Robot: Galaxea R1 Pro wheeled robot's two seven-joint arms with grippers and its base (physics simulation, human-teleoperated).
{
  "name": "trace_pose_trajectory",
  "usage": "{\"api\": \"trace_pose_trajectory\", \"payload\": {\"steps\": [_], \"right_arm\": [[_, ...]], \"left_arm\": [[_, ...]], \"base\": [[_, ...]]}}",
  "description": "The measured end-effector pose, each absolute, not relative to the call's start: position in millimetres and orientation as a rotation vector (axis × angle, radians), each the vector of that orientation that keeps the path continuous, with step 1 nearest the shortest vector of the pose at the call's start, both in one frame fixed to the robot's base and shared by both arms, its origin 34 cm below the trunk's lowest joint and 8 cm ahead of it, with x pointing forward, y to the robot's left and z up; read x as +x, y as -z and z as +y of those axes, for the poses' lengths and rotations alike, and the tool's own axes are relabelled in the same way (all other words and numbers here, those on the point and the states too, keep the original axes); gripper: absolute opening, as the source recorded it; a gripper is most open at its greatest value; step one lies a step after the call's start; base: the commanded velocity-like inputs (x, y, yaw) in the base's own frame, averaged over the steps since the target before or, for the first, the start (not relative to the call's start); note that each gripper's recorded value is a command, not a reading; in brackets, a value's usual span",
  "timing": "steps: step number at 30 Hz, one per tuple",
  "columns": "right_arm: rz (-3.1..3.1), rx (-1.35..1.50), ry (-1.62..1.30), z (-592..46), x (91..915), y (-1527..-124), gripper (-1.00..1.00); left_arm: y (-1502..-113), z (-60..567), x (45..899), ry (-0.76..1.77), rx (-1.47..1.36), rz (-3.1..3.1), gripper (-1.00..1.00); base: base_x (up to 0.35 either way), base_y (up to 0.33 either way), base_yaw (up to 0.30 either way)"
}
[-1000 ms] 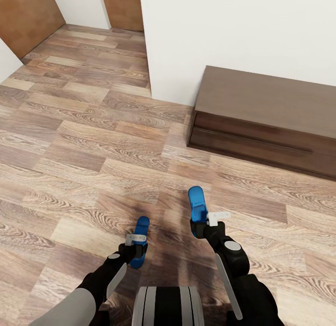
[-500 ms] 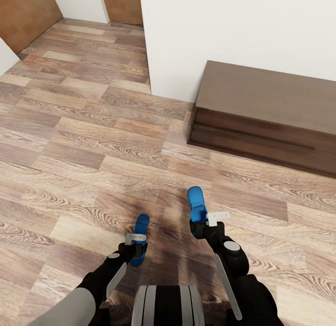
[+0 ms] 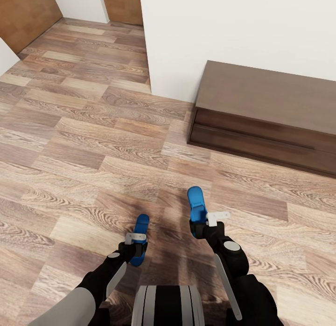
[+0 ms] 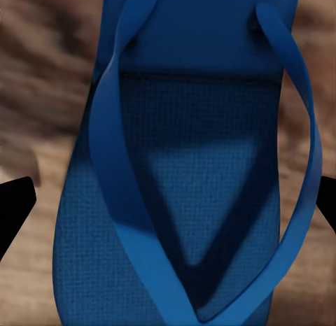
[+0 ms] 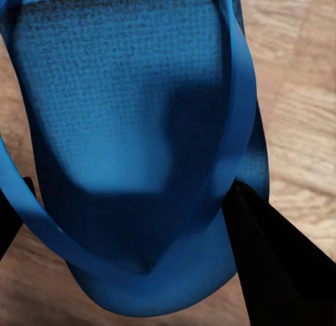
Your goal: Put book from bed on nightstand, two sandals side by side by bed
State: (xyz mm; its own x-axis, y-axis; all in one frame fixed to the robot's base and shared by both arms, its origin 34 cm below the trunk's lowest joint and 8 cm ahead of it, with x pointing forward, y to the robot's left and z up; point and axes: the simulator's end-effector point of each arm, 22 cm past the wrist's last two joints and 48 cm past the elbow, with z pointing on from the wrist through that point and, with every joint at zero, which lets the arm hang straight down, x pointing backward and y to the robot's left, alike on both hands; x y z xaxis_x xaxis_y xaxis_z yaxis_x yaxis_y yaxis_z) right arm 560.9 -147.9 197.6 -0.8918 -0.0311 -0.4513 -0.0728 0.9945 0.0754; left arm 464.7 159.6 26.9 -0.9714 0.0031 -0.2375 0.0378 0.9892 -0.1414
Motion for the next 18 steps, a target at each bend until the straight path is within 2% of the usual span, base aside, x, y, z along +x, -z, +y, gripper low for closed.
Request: {"api": "trace_pose_trajectory", "payload": {"steps": [14,15,18], "right_arm": [[2.679,-0.075,-0.126,-147.2,558.5,-193.6,-1.00],[2.679,-0.075,-0.126,-147.2,558.5,-193.6,-1.00],[2.679,-0.075,-0.126,-147.1,558.5,-193.7,-1.00]], "left_arm": [[-23.8,159.1,461.4,0.214,0.028,2.902,1.00],[-23.7,159.3,461.4,0.214,0.028,2.902,-1.00],[-23.8,159.1,461.4,0.215,0.028,2.902,-1.00]], "base": [[0.000,0.000,0.000],[0.000,0.000,0.000],[0.000,0.000,0.000]]}}
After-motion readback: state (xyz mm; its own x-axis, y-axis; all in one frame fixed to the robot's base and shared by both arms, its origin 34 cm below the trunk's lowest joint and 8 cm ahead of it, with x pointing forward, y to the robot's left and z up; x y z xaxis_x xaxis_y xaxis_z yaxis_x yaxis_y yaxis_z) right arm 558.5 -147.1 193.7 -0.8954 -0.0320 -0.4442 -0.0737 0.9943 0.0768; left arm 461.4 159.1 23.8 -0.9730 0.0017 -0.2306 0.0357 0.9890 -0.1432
